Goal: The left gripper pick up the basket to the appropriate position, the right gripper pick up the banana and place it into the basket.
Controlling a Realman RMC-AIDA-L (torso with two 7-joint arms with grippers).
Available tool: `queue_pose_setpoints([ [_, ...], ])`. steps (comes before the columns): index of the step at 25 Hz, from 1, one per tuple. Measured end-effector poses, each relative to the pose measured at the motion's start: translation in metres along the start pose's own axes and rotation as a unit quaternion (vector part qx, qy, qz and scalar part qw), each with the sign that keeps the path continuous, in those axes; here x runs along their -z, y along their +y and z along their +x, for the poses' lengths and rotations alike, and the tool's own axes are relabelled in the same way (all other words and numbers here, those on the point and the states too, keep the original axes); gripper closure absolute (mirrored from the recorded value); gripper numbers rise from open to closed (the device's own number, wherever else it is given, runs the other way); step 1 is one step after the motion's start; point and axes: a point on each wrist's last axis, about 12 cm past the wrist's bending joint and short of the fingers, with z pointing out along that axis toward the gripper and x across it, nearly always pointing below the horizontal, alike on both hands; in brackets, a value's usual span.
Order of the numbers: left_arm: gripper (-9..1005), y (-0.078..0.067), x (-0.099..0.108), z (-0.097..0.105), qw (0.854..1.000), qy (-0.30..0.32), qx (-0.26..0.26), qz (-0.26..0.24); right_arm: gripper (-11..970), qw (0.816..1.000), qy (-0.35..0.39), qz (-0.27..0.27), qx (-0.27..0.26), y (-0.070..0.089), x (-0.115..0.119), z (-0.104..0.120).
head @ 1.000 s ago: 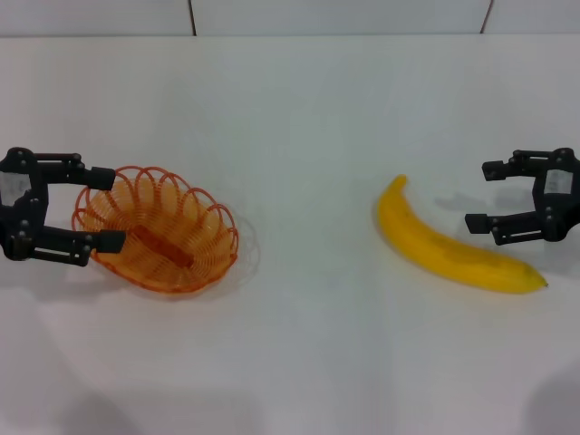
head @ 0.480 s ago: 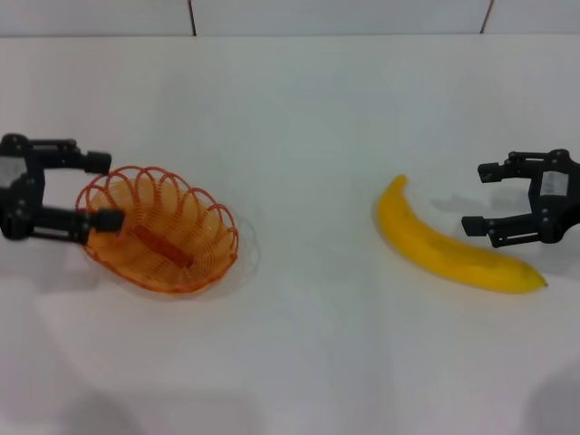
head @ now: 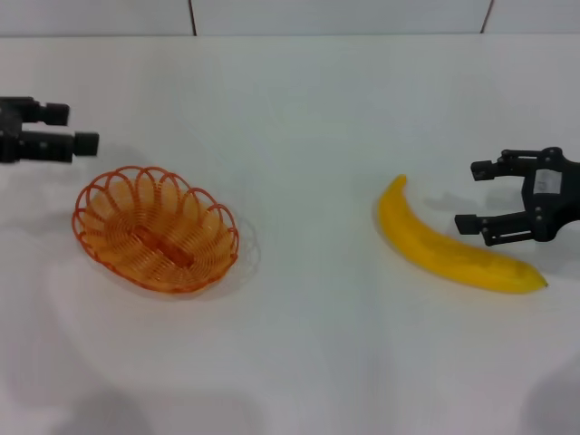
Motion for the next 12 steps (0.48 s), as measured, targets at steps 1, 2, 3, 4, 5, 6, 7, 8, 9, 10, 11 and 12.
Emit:
queue_pose_setpoints([
  [1, 149, 0.001, 0.000, -0.001, 1.000, 0.003, 0.006, -0.003, 65, 1.000, -0.001, -0.001, 0.000, 0.000, -0.001, 0.000],
  [2, 149, 0.001, 0.000, -0.001, 1.000, 0.003, 0.006, -0.003, 65, 1.000, -0.001, -0.002, 0.001, 0.000, -0.001, 0.000],
  [3, 149, 0.004, -0.001, -0.004, 1.000, 0.010, 0.026, -0.008, 65, 1.000, -0.002, -0.003, 0.001, 0.000, -0.002, 0.000],
  [4, 149, 0.007, -0.002, -0.006, 0.999, 0.013, 0.041, -0.013, 65, 1.000, -0.002, -0.004, 0.002, 0.001, -0.002, 0.000],
  [5, 149, 0.008, -0.002, -0.007, 0.999, 0.014, 0.045, -0.015, 65, 1.000, -0.002, -0.005, 0.002, 0.001, -0.002, 0.000],
  [6, 149, 0.009, -0.003, -0.008, 0.999, 0.016, 0.049, -0.018, 65, 1.000, -0.002, -0.005, 0.003, 0.000, -0.003, -0.001],
  [7, 149, 0.011, -0.004, -0.009, 0.998, 0.019, 0.054, -0.021, 65, 1.000, -0.003, -0.006, 0.003, 0.000, -0.003, -0.001],
  [8, 149, 0.012, -0.005, -0.011, 0.998, 0.024, 0.057, -0.024, 65, 1.000, -0.003, -0.007, 0.004, 0.000, -0.004, -0.002],
  [9, 150, 0.013, -0.006, -0.011, 0.997, 0.029, 0.059, -0.025, 65, 1.000, -0.004, -0.008, 0.004, 0.000, -0.005, -0.002],
  [10, 150, 0.014, -0.008, -0.011, 0.997, 0.036, 0.062, -0.026, 65, 1.000, -0.004, -0.009, 0.004, 0.000, -0.005, -0.003],
  [11, 150, 0.015, -0.010, -0.011, 0.996, 0.046, 0.065, -0.028, 65, 1.000, -0.006, -0.011, 0.003, 0.001, -0.007, -0.003],
  [12, 150, 0.016, -0.012, -0.011, 0.996, 0.056, 0.065, -0.035, 65, 1.000, -0.006, -0.011, 0.003, 0.001, -0.007, -0.003],
])
